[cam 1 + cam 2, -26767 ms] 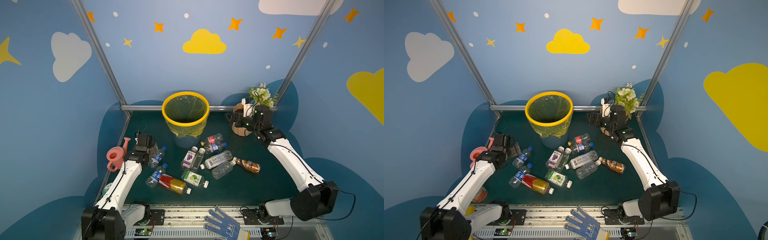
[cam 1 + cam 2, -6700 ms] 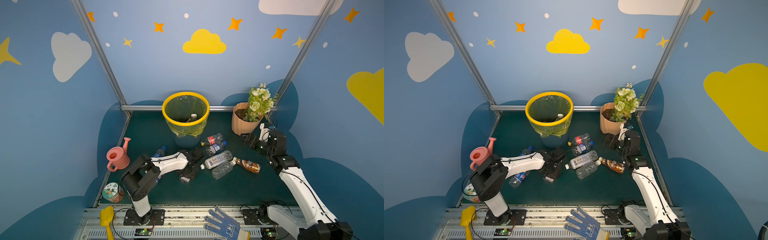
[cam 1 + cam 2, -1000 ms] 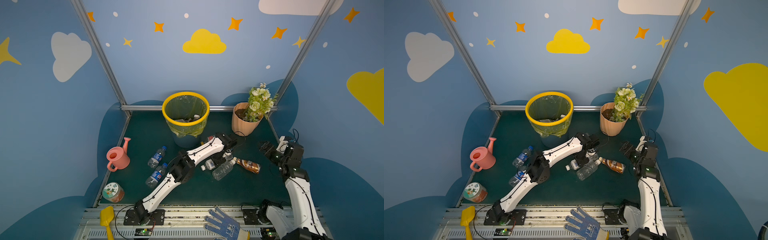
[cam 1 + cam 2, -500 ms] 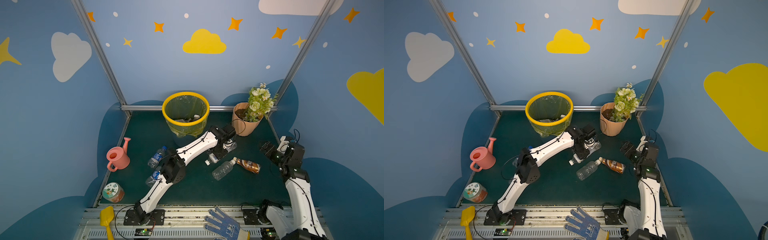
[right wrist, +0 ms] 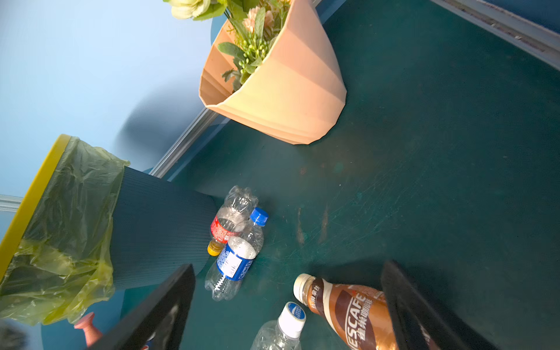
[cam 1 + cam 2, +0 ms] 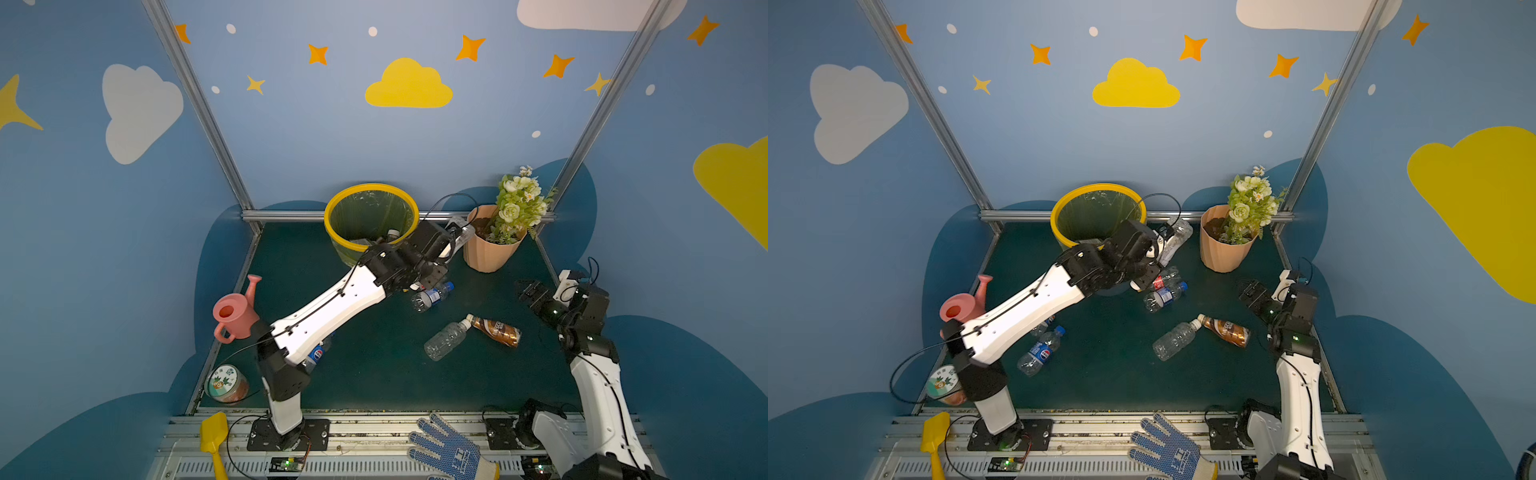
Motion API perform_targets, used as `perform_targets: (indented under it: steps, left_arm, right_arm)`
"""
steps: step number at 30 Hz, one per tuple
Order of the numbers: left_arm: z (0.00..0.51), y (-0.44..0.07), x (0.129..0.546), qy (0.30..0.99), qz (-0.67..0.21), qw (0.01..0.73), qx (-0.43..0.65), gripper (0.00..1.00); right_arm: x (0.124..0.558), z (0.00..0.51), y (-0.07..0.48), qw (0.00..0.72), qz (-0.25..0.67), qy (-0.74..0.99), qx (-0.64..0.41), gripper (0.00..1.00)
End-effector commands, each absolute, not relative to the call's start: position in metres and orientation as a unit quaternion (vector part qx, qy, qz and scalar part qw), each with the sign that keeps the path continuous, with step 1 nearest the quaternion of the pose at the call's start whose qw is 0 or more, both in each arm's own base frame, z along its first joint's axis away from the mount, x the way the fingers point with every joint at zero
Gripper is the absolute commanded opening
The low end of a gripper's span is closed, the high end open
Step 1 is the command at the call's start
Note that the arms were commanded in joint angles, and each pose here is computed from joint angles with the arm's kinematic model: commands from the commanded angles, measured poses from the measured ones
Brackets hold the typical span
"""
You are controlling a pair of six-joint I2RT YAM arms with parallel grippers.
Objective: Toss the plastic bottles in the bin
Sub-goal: 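Lift the tall clear bottle and carry it over the yellow bin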
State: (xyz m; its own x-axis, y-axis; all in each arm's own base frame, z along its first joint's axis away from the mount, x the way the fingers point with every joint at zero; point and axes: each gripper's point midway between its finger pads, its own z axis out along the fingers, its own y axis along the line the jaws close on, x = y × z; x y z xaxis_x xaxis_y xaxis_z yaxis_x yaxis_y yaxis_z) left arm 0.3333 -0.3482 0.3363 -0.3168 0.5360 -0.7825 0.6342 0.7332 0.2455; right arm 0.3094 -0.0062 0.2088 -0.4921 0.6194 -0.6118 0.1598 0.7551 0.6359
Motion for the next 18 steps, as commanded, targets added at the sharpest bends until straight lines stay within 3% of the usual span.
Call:
perform_targets:
  steps: [1,8,18]
  left_arm:
    - [0.432,-0.326,0.329,0.722,-0.072,0.623,0.291,0.43]
    - [0.526,-0.275,0.279,0.584,-0.085,0.771,0.239,0.44]
    - [0.599,-0.258,0.234,0.467,-0.066,0.850,0.235,0.44]
  right_arm:
    - [0.315,0.214,-0.001,0.447,0.277,0.819,0.229,0.94]
    - [0.325,0.217,0.009,0.443,0.291,0.818,0.221,0.94]
    - [0.326,0.220,0.017,0.443,0.284,0.824,0.211,0.94]
